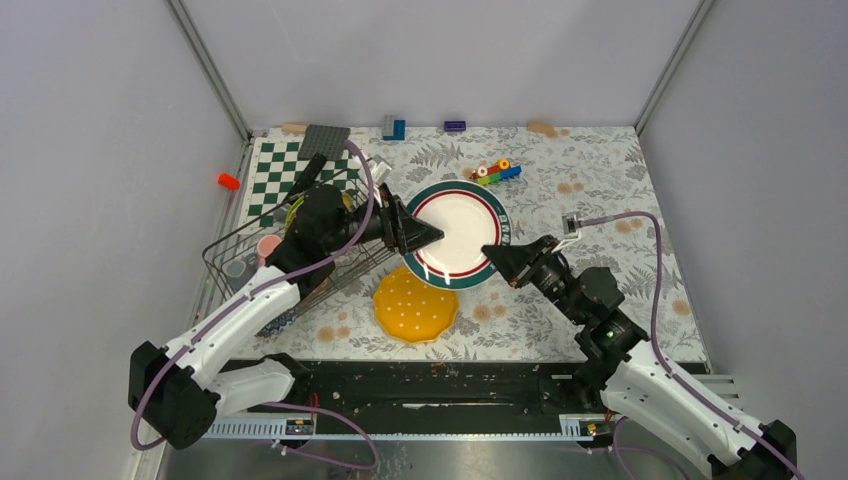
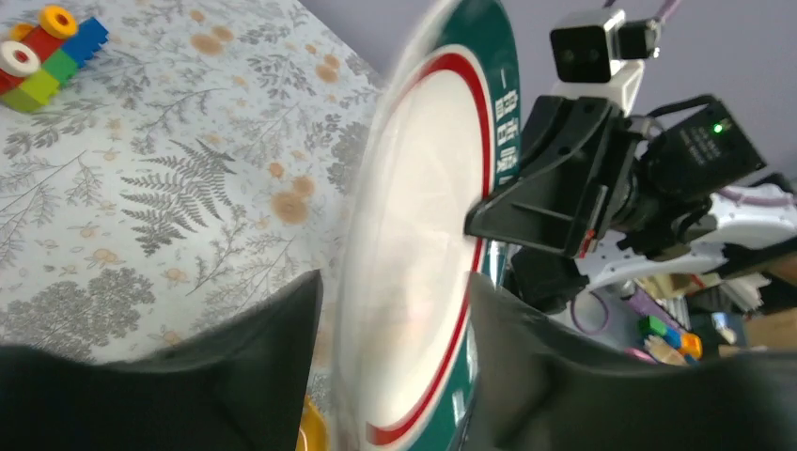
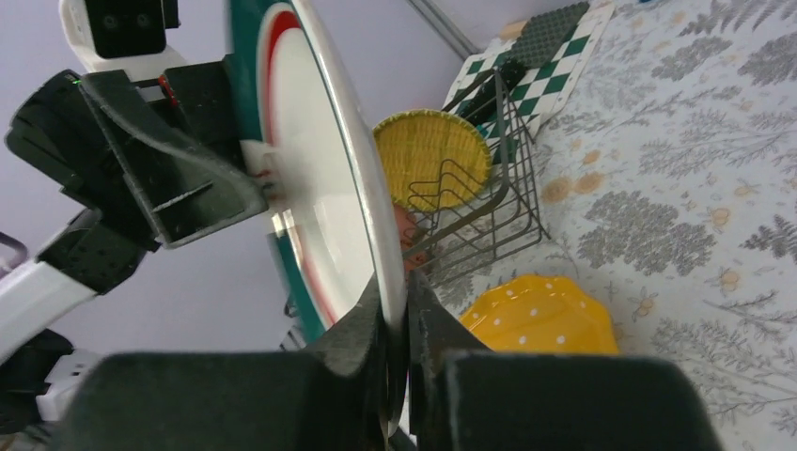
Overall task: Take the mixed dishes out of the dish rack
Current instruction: Pick up the plate from the dish rack, then place the plate at the center of the board.
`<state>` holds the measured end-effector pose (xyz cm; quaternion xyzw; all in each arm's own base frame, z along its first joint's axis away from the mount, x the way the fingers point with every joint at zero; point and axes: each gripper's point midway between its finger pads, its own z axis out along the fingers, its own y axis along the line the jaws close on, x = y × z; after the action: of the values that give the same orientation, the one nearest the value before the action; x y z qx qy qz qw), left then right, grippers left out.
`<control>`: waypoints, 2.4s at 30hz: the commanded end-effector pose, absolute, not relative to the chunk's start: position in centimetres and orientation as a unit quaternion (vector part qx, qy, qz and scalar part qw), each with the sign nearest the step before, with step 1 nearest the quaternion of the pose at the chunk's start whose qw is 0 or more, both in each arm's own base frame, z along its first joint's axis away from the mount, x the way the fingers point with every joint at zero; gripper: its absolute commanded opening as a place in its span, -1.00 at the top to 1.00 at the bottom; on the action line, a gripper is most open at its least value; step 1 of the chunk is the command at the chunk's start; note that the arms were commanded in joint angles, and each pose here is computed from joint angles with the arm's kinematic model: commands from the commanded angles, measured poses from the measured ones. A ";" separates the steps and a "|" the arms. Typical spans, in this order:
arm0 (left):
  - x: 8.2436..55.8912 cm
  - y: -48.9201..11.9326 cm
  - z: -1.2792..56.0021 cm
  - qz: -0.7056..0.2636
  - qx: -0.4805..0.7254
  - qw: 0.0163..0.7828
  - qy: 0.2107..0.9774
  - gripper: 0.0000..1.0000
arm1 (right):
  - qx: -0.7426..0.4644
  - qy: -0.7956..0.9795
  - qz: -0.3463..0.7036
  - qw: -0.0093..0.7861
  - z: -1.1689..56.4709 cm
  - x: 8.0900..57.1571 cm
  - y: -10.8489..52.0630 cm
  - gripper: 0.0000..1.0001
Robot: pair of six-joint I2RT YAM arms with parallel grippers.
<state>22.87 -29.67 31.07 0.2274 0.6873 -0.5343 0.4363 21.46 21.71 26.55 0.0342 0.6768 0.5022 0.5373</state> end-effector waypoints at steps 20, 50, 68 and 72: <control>28.2 -6.0 28.4 -0.034 -0.188 0.644 0.741 -0.97 | 0.090 0.798 0.421 0.422 19.4 20.7 20.8 1.00; 30.0 -8.5 25.5 -0.022 -0.119 0.616 0.778 -0.97 | 0.023 0.886 0.432 0.169 10.5 20.8 29.6 0.73; 30.7 -9.5 25.3 -0.024 -0.099 0.610 0.786 -0.97 | -0.030 0.923 0.346 0.168 8.6 19.9 28.5 -0.18; 30.7 -9.5 25.6 -0.026 -0.100 0.613 0.783 -0.97 | -0.039 0.934 0.309 0.174 8.3 20.0 27.4 -0.40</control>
<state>30.11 -8.86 23.27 -0.0981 0.8015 -0.0038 0.5899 19.62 28.23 7.54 -0.0162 0.9262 0.3442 0.1532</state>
